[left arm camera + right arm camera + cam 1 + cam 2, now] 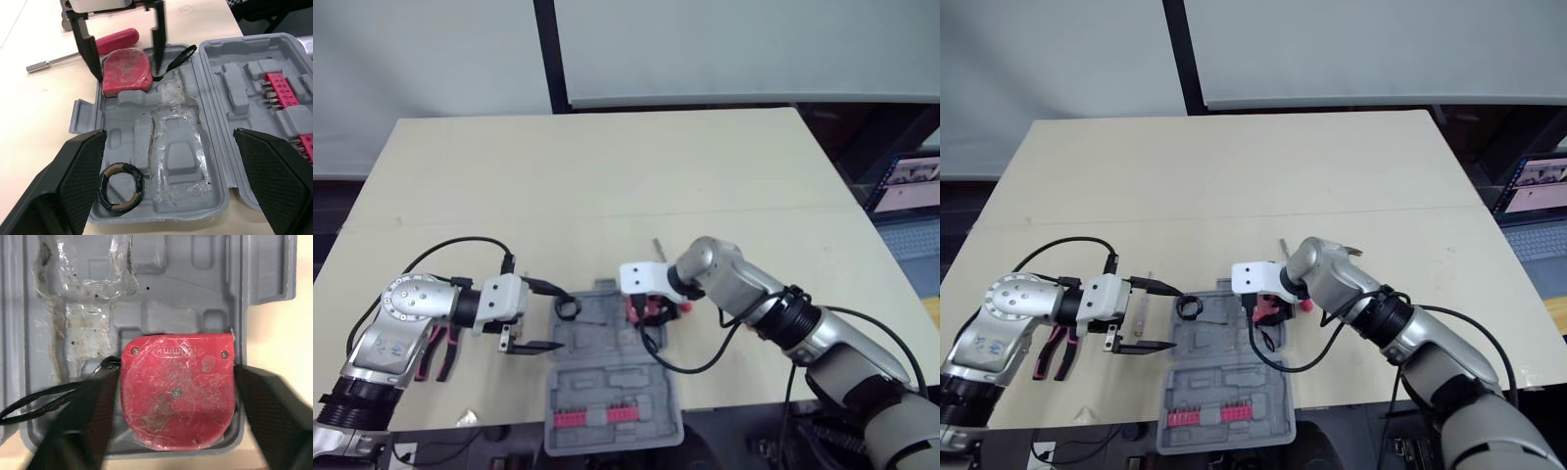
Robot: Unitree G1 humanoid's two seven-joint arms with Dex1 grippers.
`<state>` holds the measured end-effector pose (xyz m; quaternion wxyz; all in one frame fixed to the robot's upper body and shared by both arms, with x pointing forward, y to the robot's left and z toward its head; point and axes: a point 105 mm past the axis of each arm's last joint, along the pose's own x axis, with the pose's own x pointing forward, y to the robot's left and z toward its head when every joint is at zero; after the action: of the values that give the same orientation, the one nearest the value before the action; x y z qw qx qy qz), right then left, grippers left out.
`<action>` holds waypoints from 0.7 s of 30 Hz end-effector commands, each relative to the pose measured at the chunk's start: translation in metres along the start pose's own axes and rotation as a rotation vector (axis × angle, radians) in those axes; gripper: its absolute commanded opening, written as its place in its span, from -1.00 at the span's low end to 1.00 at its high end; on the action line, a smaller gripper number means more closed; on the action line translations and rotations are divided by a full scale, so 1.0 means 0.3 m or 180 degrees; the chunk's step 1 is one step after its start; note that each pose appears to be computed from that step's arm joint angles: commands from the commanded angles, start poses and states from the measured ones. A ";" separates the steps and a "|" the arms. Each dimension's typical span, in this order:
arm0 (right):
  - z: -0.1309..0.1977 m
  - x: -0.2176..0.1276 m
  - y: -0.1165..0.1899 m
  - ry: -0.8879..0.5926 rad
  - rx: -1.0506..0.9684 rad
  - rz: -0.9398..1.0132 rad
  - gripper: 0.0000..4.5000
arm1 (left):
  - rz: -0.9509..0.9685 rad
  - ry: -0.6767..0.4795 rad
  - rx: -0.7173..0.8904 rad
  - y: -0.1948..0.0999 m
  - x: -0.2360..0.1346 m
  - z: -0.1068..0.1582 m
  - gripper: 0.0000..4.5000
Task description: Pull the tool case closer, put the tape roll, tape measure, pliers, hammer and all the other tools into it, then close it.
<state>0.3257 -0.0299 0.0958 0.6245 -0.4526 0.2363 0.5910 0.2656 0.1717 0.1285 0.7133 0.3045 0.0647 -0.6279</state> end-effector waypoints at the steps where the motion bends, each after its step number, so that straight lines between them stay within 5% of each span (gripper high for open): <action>1: 0.104 -0.123 -0.061 -0.0452 0.0072 -0.0285 0.98 | 0.0012 -0.0036 0.0079 0.010 0.003 0.022 1.00; 7: 0.108 -0.210 -0.009 -0.1527 0.0291 -0.0097 0.98 | 0.0035 -0.0077 0.0130 0.023 0.005 0.043 1.00; 10: 0.060 -0.176 0.025 -0.2049 0.0503 -0.0094 0.64 | 0.0048 -0.0112 0.0154 0.030 0.017 0.051 1.00; 13: -0.014 -0.100 0.056 -0.2035 0.0536 -0.0177 0.00 | 0.0051 -0.0118 0.0176 0.031 0.026 0.051 1.00; 21: -0.058 -0.051 0.010 -0.2097 0.0800 -0.0464 0.00 | 0.0039 -0.0085 0.0215 0.023 0.021 0.059 1.00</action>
<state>0.3226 -0.0539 0.0939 0.7568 -0.1693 0.0793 0.6263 0.2709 0.1584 0.1357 0.7129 0.3075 0.0425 -0.6289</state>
